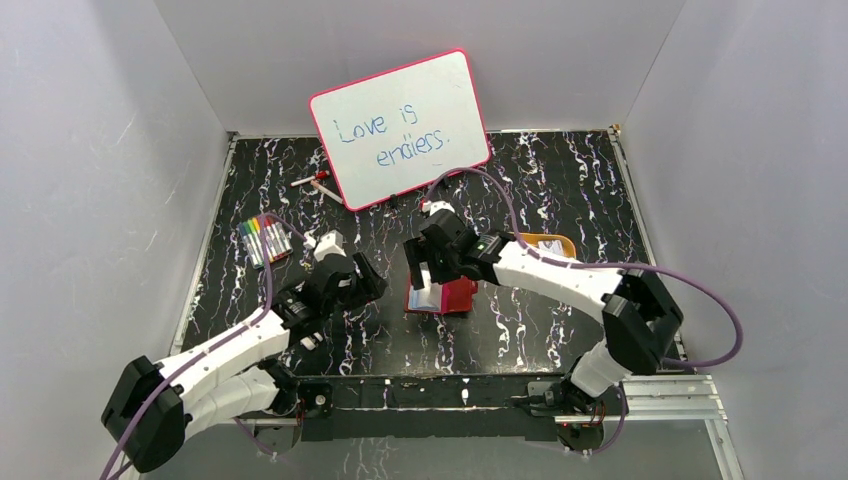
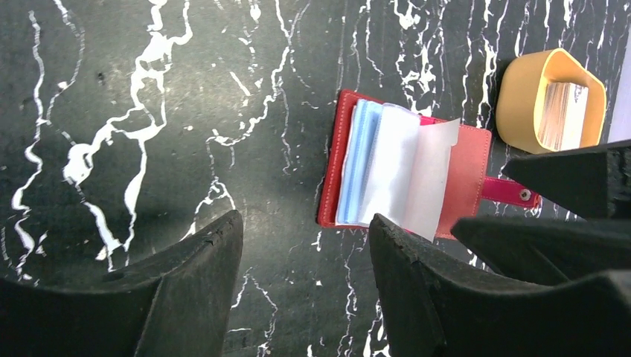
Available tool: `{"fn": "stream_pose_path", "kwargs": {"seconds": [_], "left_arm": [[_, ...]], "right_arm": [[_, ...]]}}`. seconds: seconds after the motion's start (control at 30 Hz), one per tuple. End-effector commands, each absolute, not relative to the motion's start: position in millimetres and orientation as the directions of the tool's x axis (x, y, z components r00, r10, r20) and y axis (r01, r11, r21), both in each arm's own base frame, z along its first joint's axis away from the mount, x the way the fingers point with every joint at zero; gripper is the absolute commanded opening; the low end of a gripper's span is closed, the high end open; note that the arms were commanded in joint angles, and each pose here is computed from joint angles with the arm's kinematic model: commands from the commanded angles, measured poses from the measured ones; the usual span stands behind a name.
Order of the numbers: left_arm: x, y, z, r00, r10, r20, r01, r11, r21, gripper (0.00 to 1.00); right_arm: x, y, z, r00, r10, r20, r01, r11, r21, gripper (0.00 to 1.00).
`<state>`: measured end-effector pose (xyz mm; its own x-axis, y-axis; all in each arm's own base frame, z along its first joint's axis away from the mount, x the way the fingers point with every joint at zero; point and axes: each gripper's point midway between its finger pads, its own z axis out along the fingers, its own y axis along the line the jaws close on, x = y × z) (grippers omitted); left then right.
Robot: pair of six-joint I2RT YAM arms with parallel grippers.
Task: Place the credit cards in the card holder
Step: Open the card holder at the center of the board.
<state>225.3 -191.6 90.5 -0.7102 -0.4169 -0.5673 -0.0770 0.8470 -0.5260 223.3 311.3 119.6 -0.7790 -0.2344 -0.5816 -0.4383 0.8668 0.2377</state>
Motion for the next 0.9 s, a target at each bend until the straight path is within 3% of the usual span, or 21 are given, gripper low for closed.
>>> {"fn": "stream_pose_path", "kwargs": {"seconds": [0.0,0.87], "left_arm": [[224,-174,88,-0.665,-0.465,-0.584,-0.135,0.844,-0.519,0.6],[213,-169,82,-0.667,-0.471,-0.576,-0.122,0.833,-0.54,0.6]], "right_arm": [[246,318,118,-0.761,-0.183,-0.623,-0.382,0.902,0.203,0.99],[248,310,30,-0.846,-0.23,-0.481,-0.288,0.956,0.048,0.99]]}}
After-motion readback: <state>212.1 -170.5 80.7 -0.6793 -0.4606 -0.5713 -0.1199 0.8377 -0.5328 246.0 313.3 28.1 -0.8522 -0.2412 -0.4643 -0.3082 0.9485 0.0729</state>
